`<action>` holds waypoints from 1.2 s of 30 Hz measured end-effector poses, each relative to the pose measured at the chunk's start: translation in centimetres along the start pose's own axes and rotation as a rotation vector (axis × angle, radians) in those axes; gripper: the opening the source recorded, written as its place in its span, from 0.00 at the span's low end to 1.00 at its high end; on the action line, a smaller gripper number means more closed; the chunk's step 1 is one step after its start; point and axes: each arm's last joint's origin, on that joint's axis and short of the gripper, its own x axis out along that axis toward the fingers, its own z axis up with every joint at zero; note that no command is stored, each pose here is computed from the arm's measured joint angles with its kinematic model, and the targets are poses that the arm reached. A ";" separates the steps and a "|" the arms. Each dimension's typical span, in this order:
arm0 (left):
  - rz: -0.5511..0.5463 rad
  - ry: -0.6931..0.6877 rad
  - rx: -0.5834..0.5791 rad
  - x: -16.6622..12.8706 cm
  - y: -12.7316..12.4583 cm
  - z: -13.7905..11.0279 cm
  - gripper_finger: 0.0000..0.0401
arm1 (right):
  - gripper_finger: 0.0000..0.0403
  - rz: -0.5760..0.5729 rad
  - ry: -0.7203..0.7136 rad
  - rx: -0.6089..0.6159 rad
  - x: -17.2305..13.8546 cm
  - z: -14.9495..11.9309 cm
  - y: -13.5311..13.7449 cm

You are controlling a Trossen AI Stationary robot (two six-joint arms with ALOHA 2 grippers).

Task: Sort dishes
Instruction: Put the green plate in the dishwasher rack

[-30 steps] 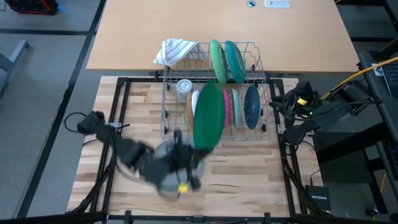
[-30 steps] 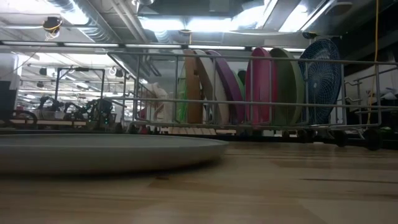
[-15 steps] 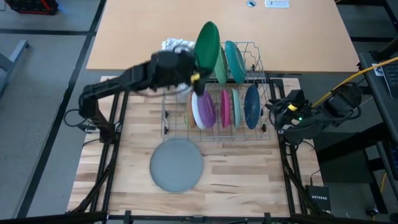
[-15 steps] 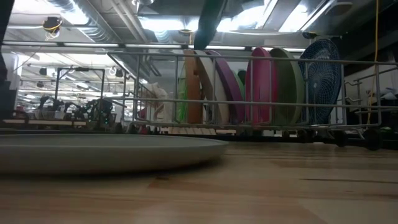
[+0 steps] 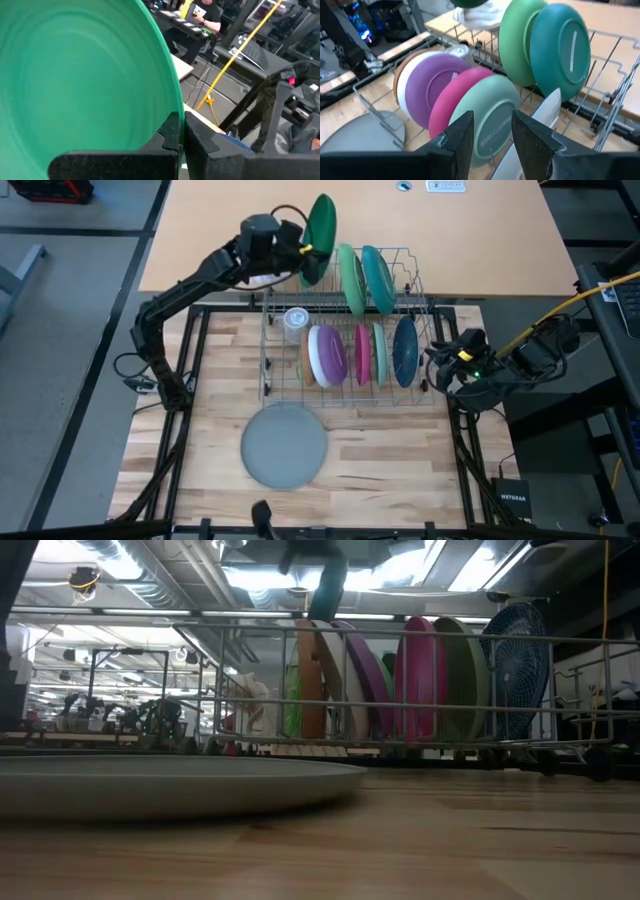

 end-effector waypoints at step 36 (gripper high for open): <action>-0.452 -0.377 -0.601 3.0 12.6 -11.8 0.00 | 0.34 -0.016 -0.092 0.070 -0.2 0.4 -0.4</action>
